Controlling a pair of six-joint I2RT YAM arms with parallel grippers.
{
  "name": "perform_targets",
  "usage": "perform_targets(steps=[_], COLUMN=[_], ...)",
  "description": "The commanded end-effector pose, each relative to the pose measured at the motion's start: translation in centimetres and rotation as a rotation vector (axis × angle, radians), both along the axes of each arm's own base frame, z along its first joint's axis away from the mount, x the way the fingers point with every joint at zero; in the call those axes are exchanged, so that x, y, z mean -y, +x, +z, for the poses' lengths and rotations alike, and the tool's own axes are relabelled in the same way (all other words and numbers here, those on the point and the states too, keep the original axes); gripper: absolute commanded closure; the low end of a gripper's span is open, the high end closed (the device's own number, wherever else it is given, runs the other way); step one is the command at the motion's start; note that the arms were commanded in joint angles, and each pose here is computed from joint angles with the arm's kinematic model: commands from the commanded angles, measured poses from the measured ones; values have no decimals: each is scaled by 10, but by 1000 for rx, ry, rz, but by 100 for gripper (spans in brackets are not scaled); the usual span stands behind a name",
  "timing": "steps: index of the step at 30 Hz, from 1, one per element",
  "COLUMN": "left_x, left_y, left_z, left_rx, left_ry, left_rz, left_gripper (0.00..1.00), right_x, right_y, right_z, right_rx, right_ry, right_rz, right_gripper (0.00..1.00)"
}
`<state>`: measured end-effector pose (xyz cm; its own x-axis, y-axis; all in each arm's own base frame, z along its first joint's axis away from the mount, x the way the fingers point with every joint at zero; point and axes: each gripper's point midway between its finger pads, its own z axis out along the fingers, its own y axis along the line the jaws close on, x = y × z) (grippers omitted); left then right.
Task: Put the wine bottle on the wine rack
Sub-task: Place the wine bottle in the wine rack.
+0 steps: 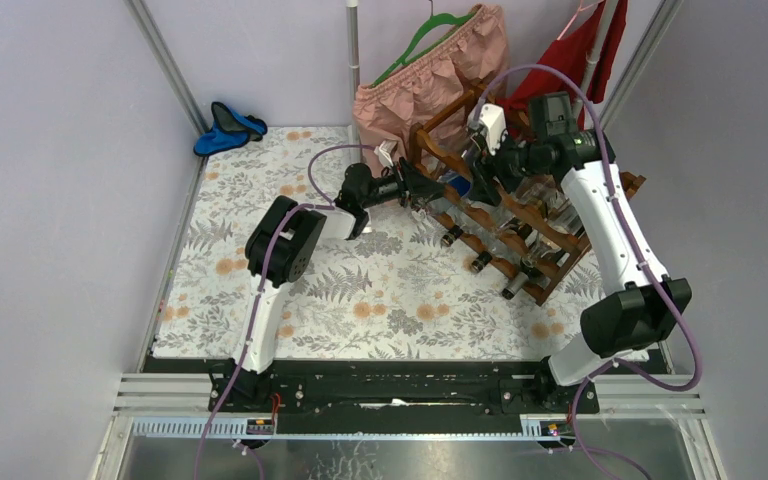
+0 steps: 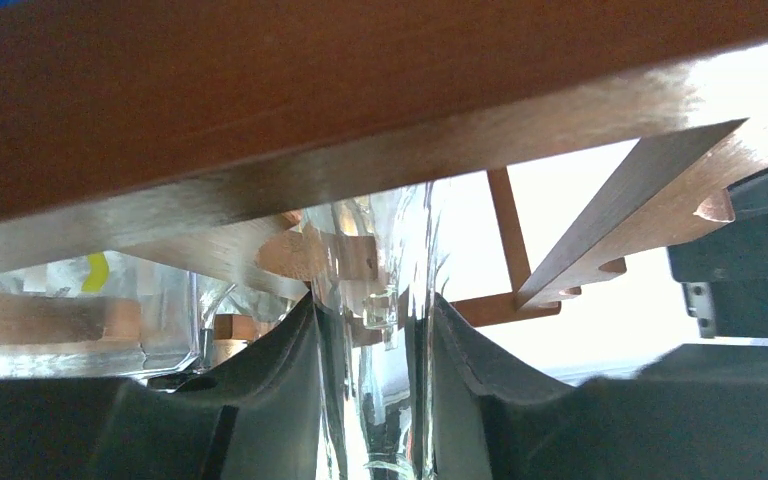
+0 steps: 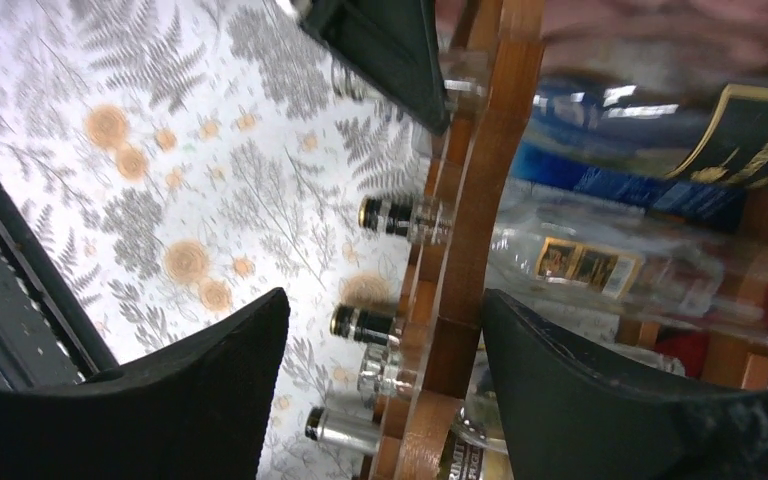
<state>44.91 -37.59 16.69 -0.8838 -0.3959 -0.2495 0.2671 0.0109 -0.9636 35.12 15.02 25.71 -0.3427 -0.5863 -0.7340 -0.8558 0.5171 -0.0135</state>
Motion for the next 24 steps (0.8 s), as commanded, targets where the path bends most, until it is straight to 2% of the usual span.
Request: perform_targets(steps=[1, 6, 9, 11, 15, 18, 24], left_x=[-19, -18, -17, -17, -16, -15, -14], left_y=[15, 17, 18, 18, 19, 19, 21], left_z=[103, 103, 100, 101, 100, 101, 99], left_rx=[390, 406, 400, 399, 401, 405, 400], left_ry=[-170, -165, -175, -184, -180, -176, -177], left_rz=[178, 176, 171, 168, 165, 161, 161], left_gripper=[100, 100, 100, 100, 100, 100, 100], right_x=[-38, -38, -29, -18, -3, 0, 6], right_y=[-29, -7, 23, 45, 83, 106, 138], right_z=[99, 126, 138, 140, 124, 102, 59], right_rx=[152, 189, 224, 227, 190, 107, -20], right_ry=[229, 302, 357, 411, 469, 485, 483], right_rz=[109, 8, -134, -268, -506, -620, -816], right_gripper=[22, 20, 18, 13, 5, 1, 0])
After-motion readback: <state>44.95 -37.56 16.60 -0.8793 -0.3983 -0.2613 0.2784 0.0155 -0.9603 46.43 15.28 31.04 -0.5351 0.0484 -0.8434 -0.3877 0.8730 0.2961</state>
